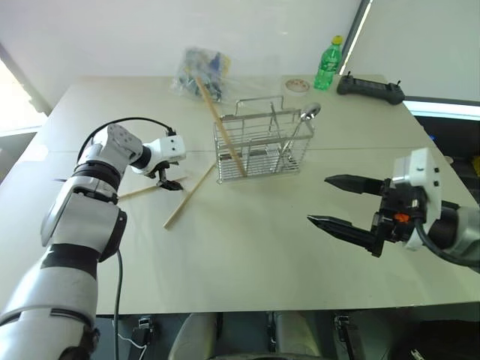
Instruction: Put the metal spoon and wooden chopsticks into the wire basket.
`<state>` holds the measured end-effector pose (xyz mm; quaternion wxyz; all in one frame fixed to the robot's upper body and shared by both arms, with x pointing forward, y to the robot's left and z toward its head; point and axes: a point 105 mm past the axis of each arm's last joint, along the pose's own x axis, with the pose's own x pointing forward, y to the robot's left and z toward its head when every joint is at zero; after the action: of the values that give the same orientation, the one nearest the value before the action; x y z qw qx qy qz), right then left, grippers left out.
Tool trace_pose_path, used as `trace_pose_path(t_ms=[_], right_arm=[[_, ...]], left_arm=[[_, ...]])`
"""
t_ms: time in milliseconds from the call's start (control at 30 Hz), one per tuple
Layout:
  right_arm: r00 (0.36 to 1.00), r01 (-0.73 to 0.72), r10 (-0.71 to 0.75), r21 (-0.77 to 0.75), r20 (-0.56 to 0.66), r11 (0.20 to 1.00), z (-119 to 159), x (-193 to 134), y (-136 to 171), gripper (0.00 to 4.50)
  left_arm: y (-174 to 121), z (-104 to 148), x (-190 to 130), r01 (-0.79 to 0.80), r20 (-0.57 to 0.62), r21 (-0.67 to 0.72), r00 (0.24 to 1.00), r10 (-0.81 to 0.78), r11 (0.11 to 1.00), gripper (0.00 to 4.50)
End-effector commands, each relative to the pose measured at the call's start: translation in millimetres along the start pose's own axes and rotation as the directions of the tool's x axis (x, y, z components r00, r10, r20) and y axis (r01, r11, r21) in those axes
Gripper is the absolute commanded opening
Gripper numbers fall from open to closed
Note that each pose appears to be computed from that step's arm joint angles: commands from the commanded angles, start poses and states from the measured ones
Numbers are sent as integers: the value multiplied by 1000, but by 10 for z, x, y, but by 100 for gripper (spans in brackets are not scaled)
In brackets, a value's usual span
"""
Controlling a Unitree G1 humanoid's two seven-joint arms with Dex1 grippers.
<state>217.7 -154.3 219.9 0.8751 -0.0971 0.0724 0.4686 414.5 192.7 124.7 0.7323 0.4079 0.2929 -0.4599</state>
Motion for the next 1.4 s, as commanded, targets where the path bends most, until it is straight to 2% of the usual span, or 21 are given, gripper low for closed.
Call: trace_pose_path(t_ms=[33, 167, 467, 600, 633, 700, 800, 933, 1033, 1133, 1267, 1400], right_arm=[[999, 12, -11, -40, 35, 999, 98, -33, 9, 450], [999, 10, -9, -36, 37, 999, 102, -34, -1, 450], [1000, -8, 9, -39, 23, 999, 71, -13, -8, 450], [1000, -19, 19, -36, 20, 999, 43, 19, -12, 450], [1000, -23, 24, -33, 19, 999, 31, 25, -9, 450], [999, -37, 37, -26, 9, 999, -4, 37, 6, 450], [999, -53, 53, -21, 5, 998, -36, 51, 39, 450], [998, -62, 62, -11, 9, 998, -49, 58, 64, 450], [998, -70, 70, -4, 8, 998, -58, 57, 75, 450], [998, -66, 66, -2, 12, 998, -56, 61, 51, 450], [998, -65, 65, -2, 18, 998, -44, 74, 27, 450], [998, -61, 61, -6, 24, 998, -30, 82, 12, 450]], left_arm=[[-7, -45, -9, 3, -11, -13, 1000, -3, 1000, 208], [-25, -60, 7, 10, -11, -18, 1000, -10, 1000, 4], [66, -112, -70, -66, 4, -62, 998, 66, 996, 4], [406, 36, -404, -262, 126, -178, 950, 286, 949, 4], [508, 97, -515, -316, 168, -221, 919, 355, 923, 4], [750, 293, -829, -418, 295, -352, 800, 523, 837, 4], [991, 601, -1358, -408, 476, -554, 560, 678, 726, 4], [1064, 811, -1724, -366, 576, -615, 396, 715, 698, 4], [1048, 1214, -2200, -288, 699, -628, 200, 687, 723, 4], [970, 1488, -2467, -266, 752, -614, 89, 653, 743, 4], [931, 1781, -2721, -119, 735, -677, -73, 674, 726, 4], [792, 2069, -2730, -76, 774, -633, -110, 624, 771, 4]])
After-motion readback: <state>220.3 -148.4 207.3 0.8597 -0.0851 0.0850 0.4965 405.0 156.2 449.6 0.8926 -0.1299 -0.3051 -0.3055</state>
